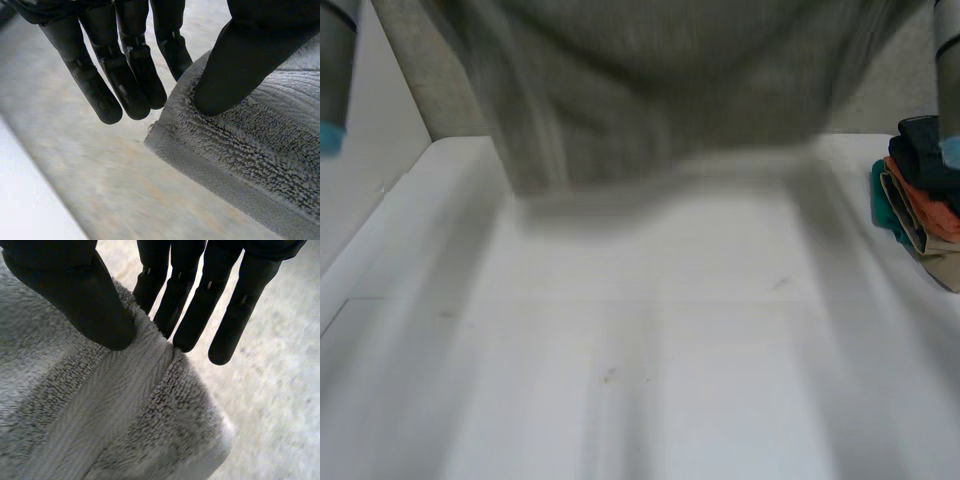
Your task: Fold the laundry.
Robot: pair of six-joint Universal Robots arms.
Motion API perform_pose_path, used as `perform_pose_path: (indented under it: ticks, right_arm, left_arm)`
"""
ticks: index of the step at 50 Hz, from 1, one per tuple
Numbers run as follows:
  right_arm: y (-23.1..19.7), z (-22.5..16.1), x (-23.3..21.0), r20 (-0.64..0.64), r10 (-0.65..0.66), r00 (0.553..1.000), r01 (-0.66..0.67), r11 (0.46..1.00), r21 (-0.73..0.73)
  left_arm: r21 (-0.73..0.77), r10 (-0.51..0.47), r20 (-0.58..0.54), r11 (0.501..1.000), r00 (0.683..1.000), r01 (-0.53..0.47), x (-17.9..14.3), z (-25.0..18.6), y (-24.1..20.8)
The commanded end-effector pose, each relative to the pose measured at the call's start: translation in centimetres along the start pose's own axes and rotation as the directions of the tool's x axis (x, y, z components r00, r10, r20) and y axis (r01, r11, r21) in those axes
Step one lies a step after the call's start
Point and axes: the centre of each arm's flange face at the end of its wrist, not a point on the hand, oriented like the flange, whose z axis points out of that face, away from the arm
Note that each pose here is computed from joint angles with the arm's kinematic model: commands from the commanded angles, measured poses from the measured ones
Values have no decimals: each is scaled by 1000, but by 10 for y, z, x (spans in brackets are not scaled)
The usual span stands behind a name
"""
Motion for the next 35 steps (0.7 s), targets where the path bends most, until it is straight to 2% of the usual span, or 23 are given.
perform_pose_path:
  ticks: [1, 4, 8, 9, 12, 15, 19, 23, 28, 31, 35]
  right_arm:
    - [20, -31, -10, 97, -11, 995, 22, 993, -113]
    - [47, -59, -17, 179, -12, 984, 54, 971, -232]
    - [84, -106, -29, 276, 19, 961, 96, 913, -397]
    - [97, -126, -35, 315, 33, 949, 119, 884, -452]
    - [115, -156, -41, 359, 48, 932, 159, 837, -523]
    - [146, -200, -48, 424, 61, 904, 237, 752, -615]
    - [162, -225, -51, 489, 49, 871, 326, 688, -649]
    - [153, -222, -50, 505, 50, 862, 350, 661, -664]
    - [122, -191, -42, 481, 42, 876, 326, 684, -653]
    - [102, -172, -38, 476, 70, 877, 311, 671, -673]
    - [104, -159, -37, 465, 155, 872, 298, 585, -754]
  left_arm:
    - [-100, -105, 24, 989, 994, 107, -5, -5, 21]
    - [-183, -136, -19, 974, 991, 131, 6, -20, 40]
    - [-314, -184, -102, 938, 978, 144, 25, -55, 68]
    - [-372, -204, -133, 917, 970, 142, 34, -72, 82]
    - [-451, -236, -171, 882, 957, 137, 46, -96, 100]
    - [-554, -261, -200, 825, 944, 110, 60, -131, 131]
    - [-615, -249, -222, 786, 943, 63, 63, -152, 152]
    - [-626, -237, -239, 779, 942, 38, 61, -157, 152]
    - [-615, -237, -249, 788, 939, 36, 59, -156, 144]
    - [-607, -242, -256, 794, 936, 39, 59, -155, 137]
    - [-598, -244, -262, 800, 934, 41, 59, -155, 131]
